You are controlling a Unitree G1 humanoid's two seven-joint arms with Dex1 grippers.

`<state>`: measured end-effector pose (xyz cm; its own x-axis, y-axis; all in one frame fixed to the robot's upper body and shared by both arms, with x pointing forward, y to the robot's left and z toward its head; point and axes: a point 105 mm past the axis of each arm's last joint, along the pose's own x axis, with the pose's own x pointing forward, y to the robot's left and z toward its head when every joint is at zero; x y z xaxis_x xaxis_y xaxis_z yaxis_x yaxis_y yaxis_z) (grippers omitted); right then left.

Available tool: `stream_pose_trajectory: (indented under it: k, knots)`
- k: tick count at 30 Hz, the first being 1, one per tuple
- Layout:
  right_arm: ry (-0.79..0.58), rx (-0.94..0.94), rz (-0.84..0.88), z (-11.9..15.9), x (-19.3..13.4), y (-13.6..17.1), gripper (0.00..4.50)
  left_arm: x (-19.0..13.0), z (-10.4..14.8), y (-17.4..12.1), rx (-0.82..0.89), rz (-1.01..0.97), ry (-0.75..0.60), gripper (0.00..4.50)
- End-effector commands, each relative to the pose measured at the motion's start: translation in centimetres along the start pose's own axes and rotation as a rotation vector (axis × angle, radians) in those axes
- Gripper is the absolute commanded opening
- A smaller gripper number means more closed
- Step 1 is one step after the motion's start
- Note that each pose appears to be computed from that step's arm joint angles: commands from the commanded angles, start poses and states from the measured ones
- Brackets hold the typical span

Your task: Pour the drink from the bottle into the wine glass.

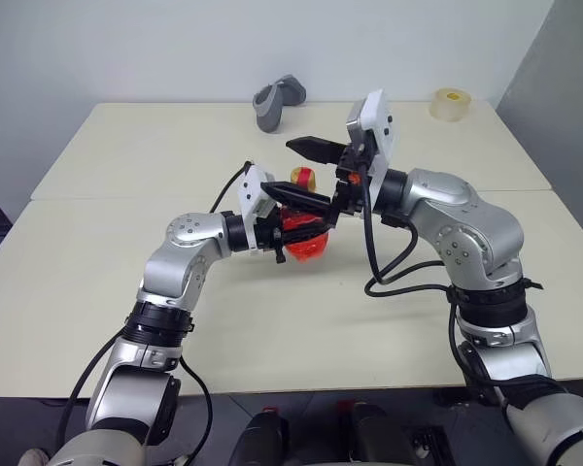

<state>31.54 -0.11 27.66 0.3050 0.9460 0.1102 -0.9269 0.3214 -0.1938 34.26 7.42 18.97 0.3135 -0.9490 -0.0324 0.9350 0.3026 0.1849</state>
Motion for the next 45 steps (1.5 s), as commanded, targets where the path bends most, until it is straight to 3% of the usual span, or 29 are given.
stream_pose_trajectory:
  k: [1,7,10,13,19,24,43,45]
  knots:
    - [0.007,-0.022,0.01,-0.1,0.0,0.0,4.5,0.1,2.1,0.0,0.073,-0.012,-0.058,1.29]
    - [0.014,-0.012,-0.008,-0.3,-0.3,-0.8,4.5,0.0,2.1,-0.1,0.073,-0.009,-0.057,1.29]
    - [0.022,-0.001,-0.016,-0.6,-0.5,-1.0,3.88,0.1,2.1,-0.1,0.074,-0.007,-0.061,1.29]
    - [0.043,0.004,-0.019,-1.2,-0.8,-1.2,2.88,0.1,2.2,-0.1,0.075,-0.006,-0.065,1.29]
    - [0.049,0.019,-0.033,-1.5,-1.4,-1.5,2.83,0.1,2.3,-0.1,0.075,-0.004,-0.067,1.29]
    - [0.017,0.043,-0.037,-0.8,-1.1,-1.7,1.39,0.2,2.3,-0.1,0.074,-0.007,-0.069,1.29]
    - [-0.043,0.078,0.049,0.7,-0.5,-0.8,1.39,-0.4,2.3,-0.8,0.072,-0.01,-0.062,1.27]
    - [-0.046,0.07,0.045,0.9,-0.5,-0.8,2.15,-0.4,2.3,-0.7,0.072,-0.008,-0.063,1.27]
